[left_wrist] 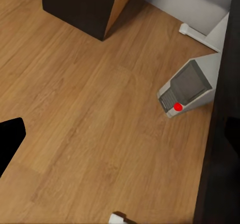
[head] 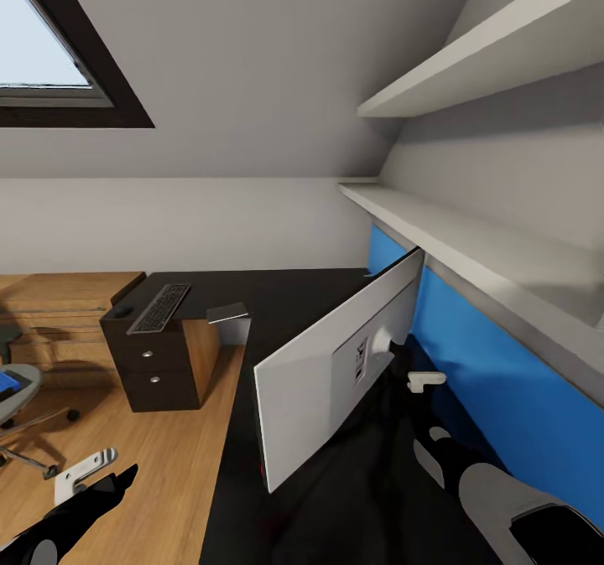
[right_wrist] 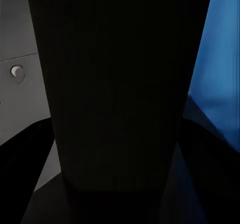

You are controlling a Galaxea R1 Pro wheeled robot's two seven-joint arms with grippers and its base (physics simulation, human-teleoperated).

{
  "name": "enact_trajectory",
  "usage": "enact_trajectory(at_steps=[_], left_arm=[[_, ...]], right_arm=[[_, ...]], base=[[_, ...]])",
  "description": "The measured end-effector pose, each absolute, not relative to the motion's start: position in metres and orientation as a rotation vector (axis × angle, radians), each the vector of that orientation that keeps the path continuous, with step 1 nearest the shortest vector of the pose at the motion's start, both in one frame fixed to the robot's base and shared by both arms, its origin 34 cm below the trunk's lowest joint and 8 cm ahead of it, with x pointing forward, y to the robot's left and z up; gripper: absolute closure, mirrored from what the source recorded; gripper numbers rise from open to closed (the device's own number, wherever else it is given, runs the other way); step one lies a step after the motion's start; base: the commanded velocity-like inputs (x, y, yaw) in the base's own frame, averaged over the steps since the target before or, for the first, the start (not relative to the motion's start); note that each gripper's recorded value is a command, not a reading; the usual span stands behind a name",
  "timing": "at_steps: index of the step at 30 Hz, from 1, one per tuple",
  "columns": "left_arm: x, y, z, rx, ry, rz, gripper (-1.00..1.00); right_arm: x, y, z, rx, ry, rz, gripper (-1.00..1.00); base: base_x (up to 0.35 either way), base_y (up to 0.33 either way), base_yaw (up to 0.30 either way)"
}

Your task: In the bedroom, organize the workspace by keeping the computer under the desk, ensuring the monitor is on the desk, placing the keyboard on the desk next to the monitor, placing the mouse on the desk next to the keyboard, moving the folder from the swivel chair onto the desk next to the mouse, stacking the notebook on top of the folder with the pen on top of the notebook, and positioning the swivel chair next to the desk.

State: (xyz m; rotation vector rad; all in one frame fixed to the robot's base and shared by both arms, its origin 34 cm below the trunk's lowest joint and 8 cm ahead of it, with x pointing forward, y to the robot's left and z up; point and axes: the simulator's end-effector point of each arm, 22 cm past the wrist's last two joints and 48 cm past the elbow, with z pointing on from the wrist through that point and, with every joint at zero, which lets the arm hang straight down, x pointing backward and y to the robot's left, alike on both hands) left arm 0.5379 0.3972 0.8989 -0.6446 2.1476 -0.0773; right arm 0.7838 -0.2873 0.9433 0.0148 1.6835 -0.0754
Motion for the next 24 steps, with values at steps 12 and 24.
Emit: enact_trajectory(at_steps=[12,24], left_arm=[[0.5376,0.3976,0.8987,-0.645,2.148,-0.075,-1.0],[0.5373,0.3974,0.8987,-0.644,2.148,-0.076,-1.0]], right_arm=[[0.7839,-0.2869,0.9438,0.011,1.683,-0.076,1.0],[0.7843,-0.2872,0.9453,-0.004,1.681,-0.081,1.0]], base=[[0.028,-0.079,0.0],[0.061,-0.017,0.0]])
